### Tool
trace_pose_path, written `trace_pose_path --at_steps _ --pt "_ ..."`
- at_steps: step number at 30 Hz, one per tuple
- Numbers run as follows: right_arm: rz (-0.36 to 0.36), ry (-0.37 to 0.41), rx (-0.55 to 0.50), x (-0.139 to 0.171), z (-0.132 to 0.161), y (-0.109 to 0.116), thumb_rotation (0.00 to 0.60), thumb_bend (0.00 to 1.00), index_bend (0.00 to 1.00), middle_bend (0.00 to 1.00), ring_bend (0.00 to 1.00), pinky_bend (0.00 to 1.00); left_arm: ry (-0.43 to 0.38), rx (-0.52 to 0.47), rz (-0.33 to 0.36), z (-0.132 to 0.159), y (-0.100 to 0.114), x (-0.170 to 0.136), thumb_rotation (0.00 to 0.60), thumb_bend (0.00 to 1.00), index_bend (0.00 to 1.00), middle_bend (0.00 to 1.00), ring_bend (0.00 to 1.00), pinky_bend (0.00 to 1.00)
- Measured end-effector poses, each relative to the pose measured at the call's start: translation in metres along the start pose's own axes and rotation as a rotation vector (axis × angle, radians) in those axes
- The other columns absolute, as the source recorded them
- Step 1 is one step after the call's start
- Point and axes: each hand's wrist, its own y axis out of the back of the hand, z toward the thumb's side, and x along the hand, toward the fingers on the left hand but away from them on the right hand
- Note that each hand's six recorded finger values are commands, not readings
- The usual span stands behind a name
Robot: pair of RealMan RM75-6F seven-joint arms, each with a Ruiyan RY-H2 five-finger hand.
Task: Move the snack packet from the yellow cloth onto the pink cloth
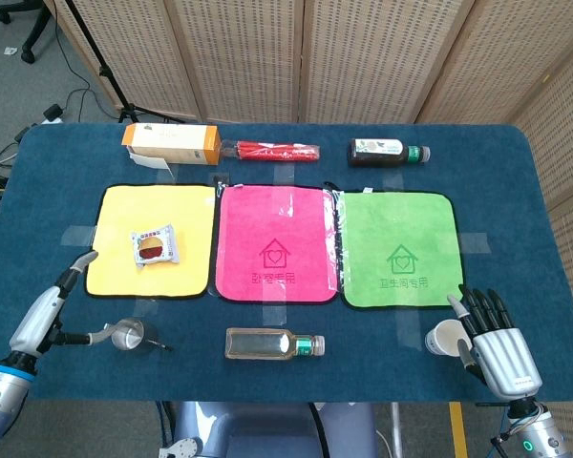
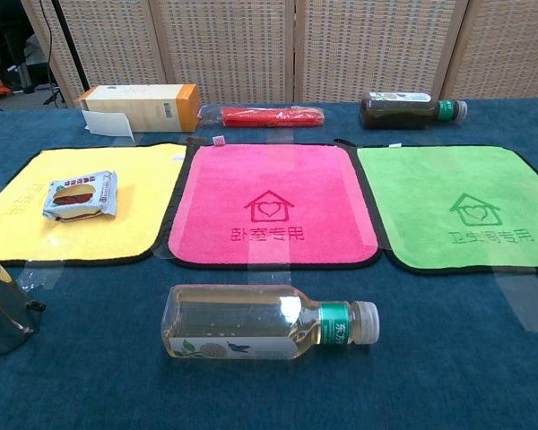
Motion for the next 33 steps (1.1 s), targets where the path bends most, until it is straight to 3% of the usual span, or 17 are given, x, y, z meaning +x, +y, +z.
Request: trace_pose_path --at_steps 4,10,13,22,33 --pt "0.005 -0.001 0.001 -0.001 0.000 -0.001 0.600 0.57 0.00 0.00 0.00 0.00 0.071 -0.164 -0.036 -0.002 0.011 0.014 0.600 0.14 0.00 0.00 0.00 0.00" --pt "0.014 -0.005 0.003 -0.003 -0.001 -0.004 0.600 0.57 0.00 0.00 0.00 0.00 0.193 -0.320 -0.093 -0.015 0.019 0.034 0.600 0.16 0.00 0.00 0.00 0.00" --pt "0.018 -0.008 0.003 -0.004 -0.002 -0.005 0.600 0.57 0.00 0.00 0.00 0.00 0.243 -0.382 -0.090 -0.024 0.027 0.045 0.600 0.23 0.00 0.00 0.00 0.00" --pt "0.042 -0.029 0.007 -0.010 -0.007 -0.012 0.600 0.57 0.00 0.00 0.00 0.00 0.302 -0.474 -0.054 -0.043 0.041 0.076 0.600 0.27 0.00 0.00 0.00 0.00" --pt "0.051 -0.034 0.008 -0.016 -0.008 -0.017 0.600 0.57 0.00 0.00 0.00 0.00 0.377 -0.524 -0.073 -0.059 0.028 0.110 0.600 0.27 0.00 0.00 0.00 0.00"
